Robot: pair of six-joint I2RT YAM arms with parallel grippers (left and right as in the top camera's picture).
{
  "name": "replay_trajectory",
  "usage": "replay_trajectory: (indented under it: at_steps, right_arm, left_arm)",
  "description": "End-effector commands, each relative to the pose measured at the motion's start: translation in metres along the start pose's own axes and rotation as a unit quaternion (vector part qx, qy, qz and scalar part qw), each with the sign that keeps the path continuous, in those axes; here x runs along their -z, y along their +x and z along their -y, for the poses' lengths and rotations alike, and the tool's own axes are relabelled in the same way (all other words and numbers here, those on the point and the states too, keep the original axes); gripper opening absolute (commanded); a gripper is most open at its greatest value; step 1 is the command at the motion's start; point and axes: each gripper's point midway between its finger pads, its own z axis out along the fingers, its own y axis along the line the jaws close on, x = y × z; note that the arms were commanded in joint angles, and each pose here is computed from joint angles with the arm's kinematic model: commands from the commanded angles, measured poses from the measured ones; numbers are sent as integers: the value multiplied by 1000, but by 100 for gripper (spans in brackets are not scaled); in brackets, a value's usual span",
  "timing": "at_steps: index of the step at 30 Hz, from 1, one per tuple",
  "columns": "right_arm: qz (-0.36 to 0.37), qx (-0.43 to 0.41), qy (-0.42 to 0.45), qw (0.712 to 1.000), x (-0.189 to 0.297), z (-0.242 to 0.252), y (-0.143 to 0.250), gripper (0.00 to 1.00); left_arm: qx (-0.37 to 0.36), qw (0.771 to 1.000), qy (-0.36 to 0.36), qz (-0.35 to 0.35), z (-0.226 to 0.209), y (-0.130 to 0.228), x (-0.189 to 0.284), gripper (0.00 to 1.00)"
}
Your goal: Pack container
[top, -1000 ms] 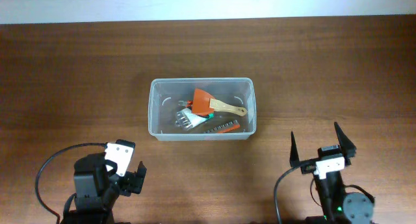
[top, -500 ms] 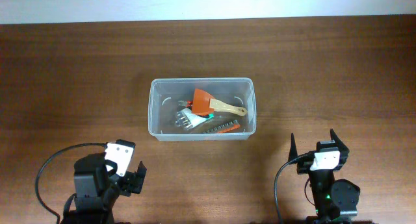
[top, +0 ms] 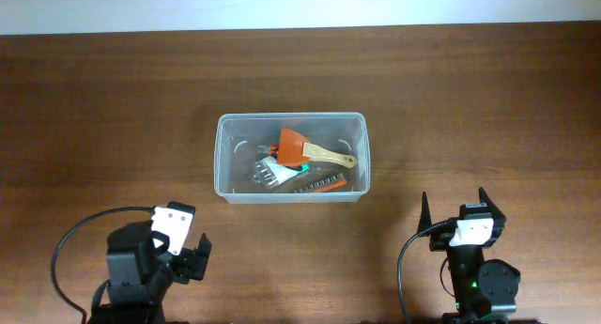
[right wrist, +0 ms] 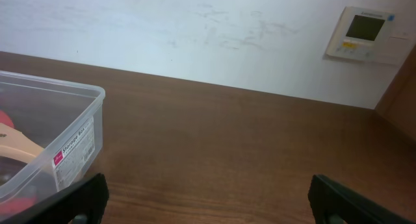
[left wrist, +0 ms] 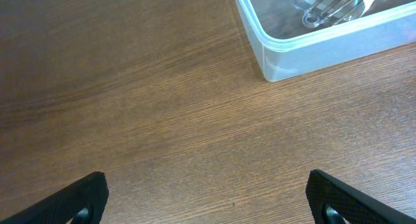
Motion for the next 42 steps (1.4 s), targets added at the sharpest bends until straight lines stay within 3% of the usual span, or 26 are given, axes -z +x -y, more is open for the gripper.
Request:
replay_trajectory:
  at_steps: [1, 16, 20, 25, 30, 36, 42]
  right_arm:
    - [-3, -5, 12, 1000, 0, 4, 3, 99]
    - [-3, -5, 12, 1000, 0, 4, 3, 99]
    - [-3, -5, 12, 1000, 0, 4, 3, 99]
    - [-3, -5, 12, 1000, 0, 4, 3, 99]
    - [-3, -5, 12, 1000, 0, 4, 3, 99]
    - [-3, -5, 12, 1000, 0, 4, 3, 99]
    - [-3, -5, 12, 1000, 0, 4, 3, 99]
  left_arm:
    - [6, 1000, -3, 0, -1, 1, 0, 99]
    - [4, 1000, -10, 24, -1, -4, 8, 99]
    - [-11, 994, -3, 104, 7, -22, 25, 99]
    - [-36, 967, 14, 252, 23, -55, 42, 99]
    - [-23, 945, 1, 328, 24, -62, 28, 99]
    - [69, 910, -56, 405, -2, -70, 10, 99]
    - [134, 907, -118, 382, -28, -57, 5, 99]
